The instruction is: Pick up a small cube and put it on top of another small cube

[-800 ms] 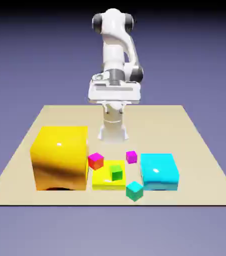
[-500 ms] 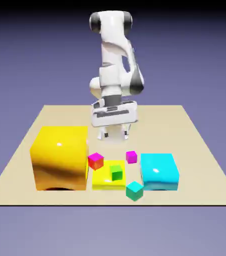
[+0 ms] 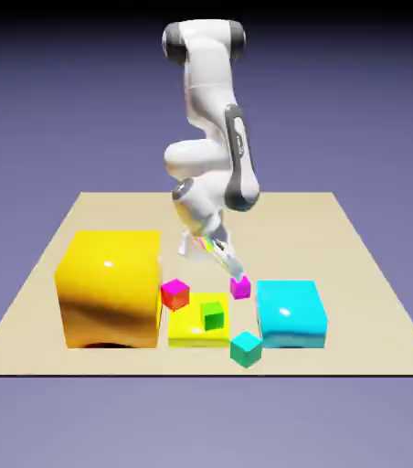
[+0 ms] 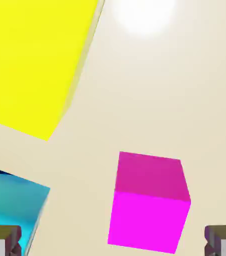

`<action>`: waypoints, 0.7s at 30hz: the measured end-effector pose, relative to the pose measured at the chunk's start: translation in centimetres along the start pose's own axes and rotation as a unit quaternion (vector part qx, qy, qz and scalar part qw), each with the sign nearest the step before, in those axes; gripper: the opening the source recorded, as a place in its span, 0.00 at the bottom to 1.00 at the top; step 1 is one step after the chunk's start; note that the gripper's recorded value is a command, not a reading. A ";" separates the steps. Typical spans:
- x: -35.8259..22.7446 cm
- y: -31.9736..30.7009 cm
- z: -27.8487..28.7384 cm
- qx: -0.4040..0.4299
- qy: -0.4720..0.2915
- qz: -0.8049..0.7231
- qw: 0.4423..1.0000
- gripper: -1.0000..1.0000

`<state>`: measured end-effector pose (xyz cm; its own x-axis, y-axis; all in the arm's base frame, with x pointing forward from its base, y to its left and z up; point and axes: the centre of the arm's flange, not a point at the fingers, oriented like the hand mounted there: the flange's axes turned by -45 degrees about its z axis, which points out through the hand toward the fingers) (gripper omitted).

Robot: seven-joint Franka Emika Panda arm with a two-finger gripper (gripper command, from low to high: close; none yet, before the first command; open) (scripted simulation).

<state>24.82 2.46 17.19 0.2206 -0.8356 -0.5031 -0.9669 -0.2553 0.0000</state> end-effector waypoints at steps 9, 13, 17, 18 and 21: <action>0.8 -0.3 4.5 0.000 -0.004 0.000 1.000 0.50; 1.0 0.0 6.7 0.000 0.000 0.000 1.000 0.00; 0.9 -0.2 5.4 0.001 -0.003 0.000 1.000 0.00; 0.8 -0.3 4.8 0.001 -0.003 0.000 1.000 0.00; 0.6 -0.3 2.9 0.001 -0.004 0.001 1.000 0.00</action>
<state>24.88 3.45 14.41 0.2178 -0.8317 -0.5107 -0.9676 -0.2526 -0.0012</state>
